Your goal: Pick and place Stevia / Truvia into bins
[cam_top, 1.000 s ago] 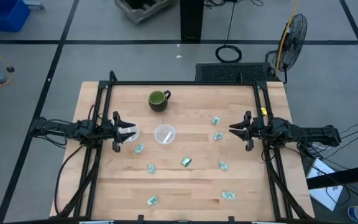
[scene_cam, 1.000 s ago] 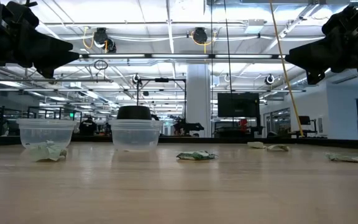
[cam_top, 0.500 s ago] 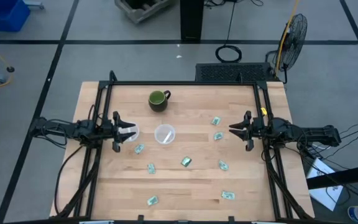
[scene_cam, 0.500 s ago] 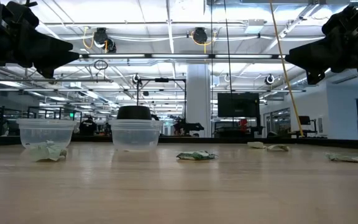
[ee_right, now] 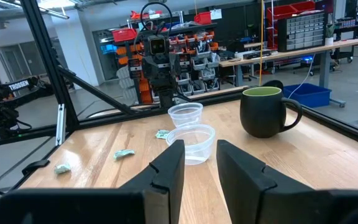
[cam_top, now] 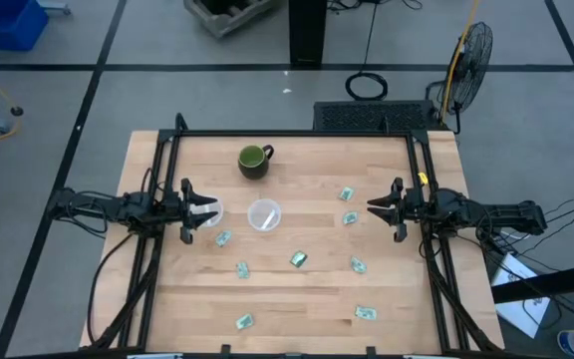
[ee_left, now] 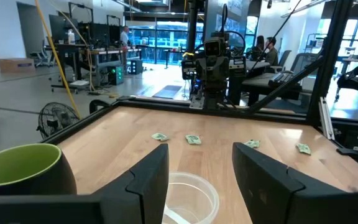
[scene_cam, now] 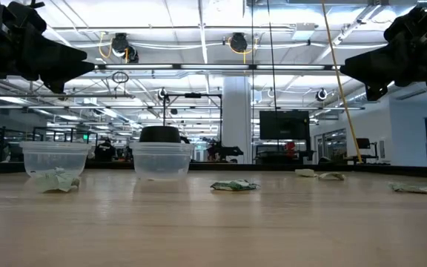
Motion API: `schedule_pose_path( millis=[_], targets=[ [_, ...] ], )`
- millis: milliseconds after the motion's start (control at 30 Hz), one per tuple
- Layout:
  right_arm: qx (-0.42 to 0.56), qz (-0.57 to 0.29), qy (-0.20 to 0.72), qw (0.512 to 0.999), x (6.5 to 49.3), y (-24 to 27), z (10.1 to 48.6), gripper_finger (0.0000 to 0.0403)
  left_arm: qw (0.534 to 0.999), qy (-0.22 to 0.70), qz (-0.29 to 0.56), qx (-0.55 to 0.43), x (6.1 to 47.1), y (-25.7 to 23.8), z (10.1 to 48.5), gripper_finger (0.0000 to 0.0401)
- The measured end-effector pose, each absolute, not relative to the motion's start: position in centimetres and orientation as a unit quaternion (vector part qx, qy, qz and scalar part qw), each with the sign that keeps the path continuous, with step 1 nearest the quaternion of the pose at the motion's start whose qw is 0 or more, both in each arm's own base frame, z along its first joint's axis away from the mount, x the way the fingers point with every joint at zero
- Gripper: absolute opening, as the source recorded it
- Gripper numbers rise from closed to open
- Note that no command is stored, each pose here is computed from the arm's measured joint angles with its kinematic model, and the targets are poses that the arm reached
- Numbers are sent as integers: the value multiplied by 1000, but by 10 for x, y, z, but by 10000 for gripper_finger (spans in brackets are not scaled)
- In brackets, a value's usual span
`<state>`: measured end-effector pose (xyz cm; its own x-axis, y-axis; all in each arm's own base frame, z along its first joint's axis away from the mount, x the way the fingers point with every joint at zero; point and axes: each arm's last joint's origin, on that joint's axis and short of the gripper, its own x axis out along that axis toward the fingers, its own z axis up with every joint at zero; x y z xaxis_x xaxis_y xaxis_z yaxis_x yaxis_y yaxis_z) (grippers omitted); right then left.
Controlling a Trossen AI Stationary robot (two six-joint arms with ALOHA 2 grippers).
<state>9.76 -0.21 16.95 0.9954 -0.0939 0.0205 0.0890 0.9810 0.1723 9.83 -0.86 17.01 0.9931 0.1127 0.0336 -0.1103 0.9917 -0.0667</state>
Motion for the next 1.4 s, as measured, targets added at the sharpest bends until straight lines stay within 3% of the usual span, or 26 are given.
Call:
schedule_pose_path(
  millis=[767,1033,1200,1400],
  targets=[
    [94,-41,-75,992,97,-2,181,86,996,-46,54,-45,98,-9,175,184],
    [71,-37,-164,983,93,-2,198,86,987,-58,49,-143,98,-9,177,184],
    [48,-41,-166,984,92,-2,199,86,973,-61,44,-218,98,-9,177,184],
    [-15,-106,-147,983,93,-5,196,86,971,-64,62,-221,98,-8,176,184]
  ],
)
